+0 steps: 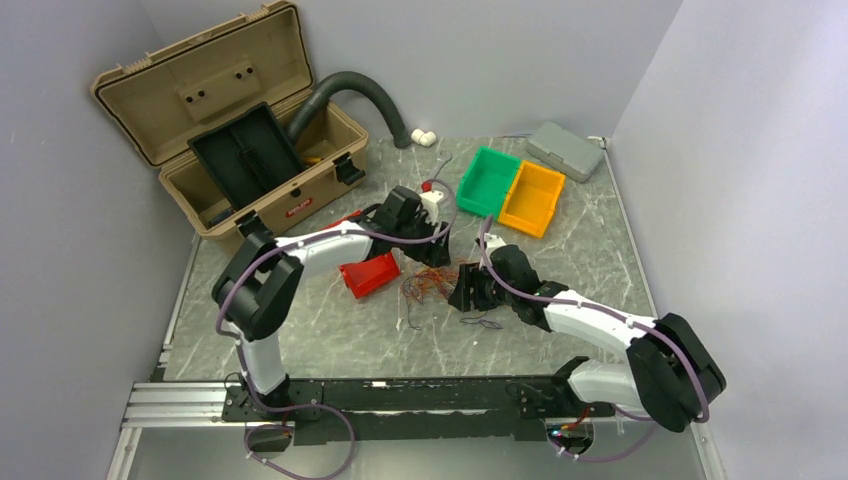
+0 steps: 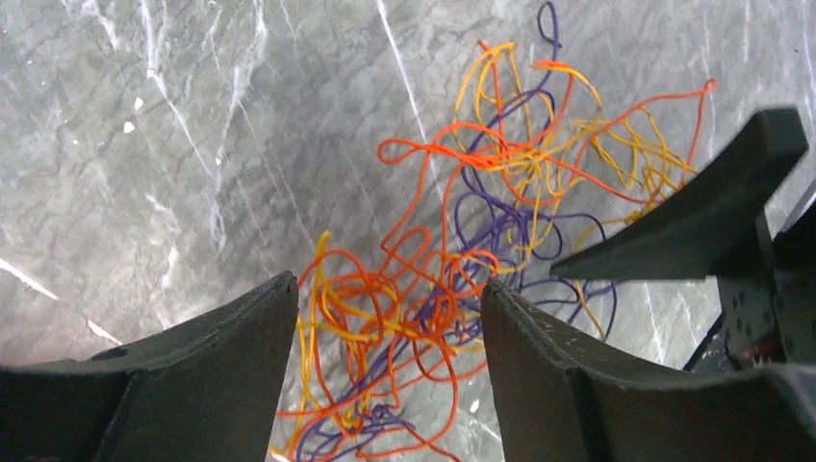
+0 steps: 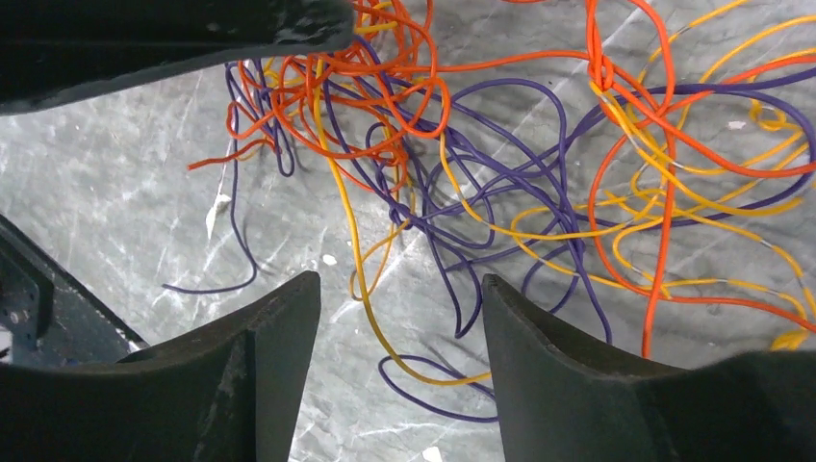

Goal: Untangle the cables

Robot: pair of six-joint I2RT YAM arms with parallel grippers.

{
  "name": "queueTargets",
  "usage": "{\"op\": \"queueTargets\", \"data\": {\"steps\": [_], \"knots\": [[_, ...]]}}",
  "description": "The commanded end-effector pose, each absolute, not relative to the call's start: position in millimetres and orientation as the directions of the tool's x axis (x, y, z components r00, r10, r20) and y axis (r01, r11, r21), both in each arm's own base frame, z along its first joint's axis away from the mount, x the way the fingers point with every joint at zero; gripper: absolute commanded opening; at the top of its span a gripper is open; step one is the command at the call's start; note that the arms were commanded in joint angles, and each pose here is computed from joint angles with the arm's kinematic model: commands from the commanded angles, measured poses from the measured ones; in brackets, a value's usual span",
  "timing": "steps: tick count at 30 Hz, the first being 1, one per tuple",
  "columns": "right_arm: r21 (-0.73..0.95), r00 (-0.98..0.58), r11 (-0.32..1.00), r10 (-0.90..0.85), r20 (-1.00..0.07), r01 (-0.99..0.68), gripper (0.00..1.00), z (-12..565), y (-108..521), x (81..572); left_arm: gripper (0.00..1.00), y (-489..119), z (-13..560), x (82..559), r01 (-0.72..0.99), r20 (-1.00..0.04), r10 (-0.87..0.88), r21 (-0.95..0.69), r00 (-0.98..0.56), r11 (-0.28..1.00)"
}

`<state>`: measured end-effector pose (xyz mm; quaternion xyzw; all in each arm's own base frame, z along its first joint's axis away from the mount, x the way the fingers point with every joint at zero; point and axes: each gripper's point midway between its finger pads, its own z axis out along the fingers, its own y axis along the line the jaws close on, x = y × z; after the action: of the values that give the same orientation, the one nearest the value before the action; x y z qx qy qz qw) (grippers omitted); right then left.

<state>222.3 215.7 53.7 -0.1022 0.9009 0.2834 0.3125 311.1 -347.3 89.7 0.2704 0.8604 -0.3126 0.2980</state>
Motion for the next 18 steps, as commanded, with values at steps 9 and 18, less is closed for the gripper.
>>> {"op": "queueTargets", "data": {"steps": [9, 18], "knots": [[0.28, -0.682, 0.958, 0.242, -0.69, 0.057, 0.0, 71.8, 142.6, 243.1, 0.0, -365.7, 105.7, 329.4, 0.638, -0.678, 0.233, -0.438, -0.697, 0.634], [0.282, -0.198, 0.666, 0.549, -0.812, 0.691, 0.0, 153.1, -7.4, 195.4, 0.0, -304.4, 182.4, 356.0, 0.521, -0.793, -0.202, -0.545, -0.575, 0.657]]}}
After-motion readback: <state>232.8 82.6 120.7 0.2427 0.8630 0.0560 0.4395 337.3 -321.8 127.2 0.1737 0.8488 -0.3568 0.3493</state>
